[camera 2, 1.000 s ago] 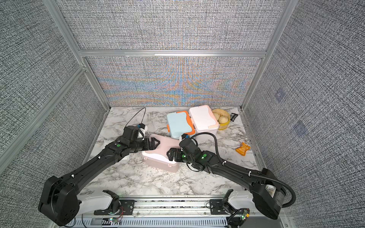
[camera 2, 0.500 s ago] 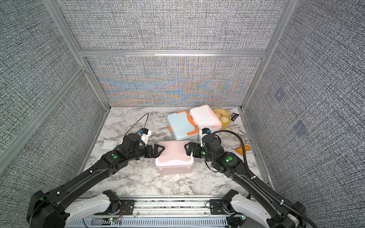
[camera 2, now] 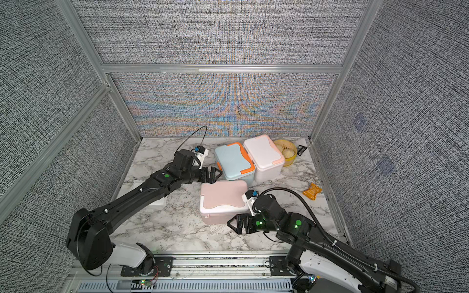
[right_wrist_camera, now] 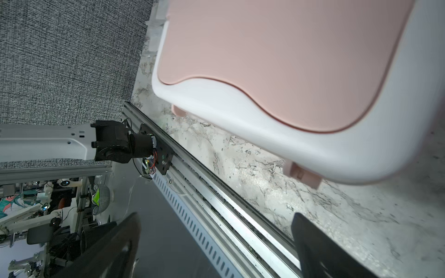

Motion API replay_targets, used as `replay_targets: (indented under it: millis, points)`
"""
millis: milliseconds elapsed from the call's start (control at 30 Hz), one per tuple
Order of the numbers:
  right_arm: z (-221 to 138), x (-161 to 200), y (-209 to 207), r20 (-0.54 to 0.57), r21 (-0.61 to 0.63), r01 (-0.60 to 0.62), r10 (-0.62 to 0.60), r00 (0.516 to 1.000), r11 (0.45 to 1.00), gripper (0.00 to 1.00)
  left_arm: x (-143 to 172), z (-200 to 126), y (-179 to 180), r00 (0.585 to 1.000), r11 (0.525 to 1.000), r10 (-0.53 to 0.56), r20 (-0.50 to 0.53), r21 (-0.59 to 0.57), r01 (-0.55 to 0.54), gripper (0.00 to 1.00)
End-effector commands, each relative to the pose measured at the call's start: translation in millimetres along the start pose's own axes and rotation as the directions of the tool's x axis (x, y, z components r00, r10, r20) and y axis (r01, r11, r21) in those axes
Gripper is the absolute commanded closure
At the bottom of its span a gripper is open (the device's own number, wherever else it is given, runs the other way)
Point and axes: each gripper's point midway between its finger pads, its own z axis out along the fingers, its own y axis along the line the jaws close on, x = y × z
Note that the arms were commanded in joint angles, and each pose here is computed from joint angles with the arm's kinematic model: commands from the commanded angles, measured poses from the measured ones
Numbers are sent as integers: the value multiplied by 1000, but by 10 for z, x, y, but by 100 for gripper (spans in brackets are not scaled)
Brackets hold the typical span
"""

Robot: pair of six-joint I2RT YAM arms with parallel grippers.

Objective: Open first aid kits and take out gauze
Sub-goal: Move the first aid kit to the center of the board.

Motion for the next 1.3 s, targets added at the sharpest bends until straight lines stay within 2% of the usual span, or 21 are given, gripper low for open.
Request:
replay_targets:
  millis: [0,100,200,267,600,867,1100,1267]
  points:
    - [150,-176,155,46,-47,-31,33,998,998,1,179,84,-199,996,990,22,-87,142,-10,0]
    - [212,-313,27,82,59,-41,36,996,997,1,389,131,-201,991,982,-13,-130,184,37,0]
    - [120,-458,-161,154,188,-49,19,988,981,1,564,72,-208,989,974,-48,-140,211,77,0]
    - [57,-524,-233,193,221,-49,6,981,974,1,653,30,-239,989,968,-61,-134,232,92,0]
    - [-45,-819,-448,231,249,-88,29,973,964,1,972,-122,-490,987,948,-116,-115,284,145,0]
    - [-60,-1069,-580,202,260,-100,47,978,960,1,1187,-95,-827,988,931,-87,-127,341,126,0]
    - [-75,-1184,-661,182,299,-87,33,983,950,1,1173,19,-988,989,912,-110,-101,384,140,0]
    - [-284,-1212,-784,184,408,-72,-4,983,910,1,1134,25,-1036,985,886,-155,-73,432,171,0]
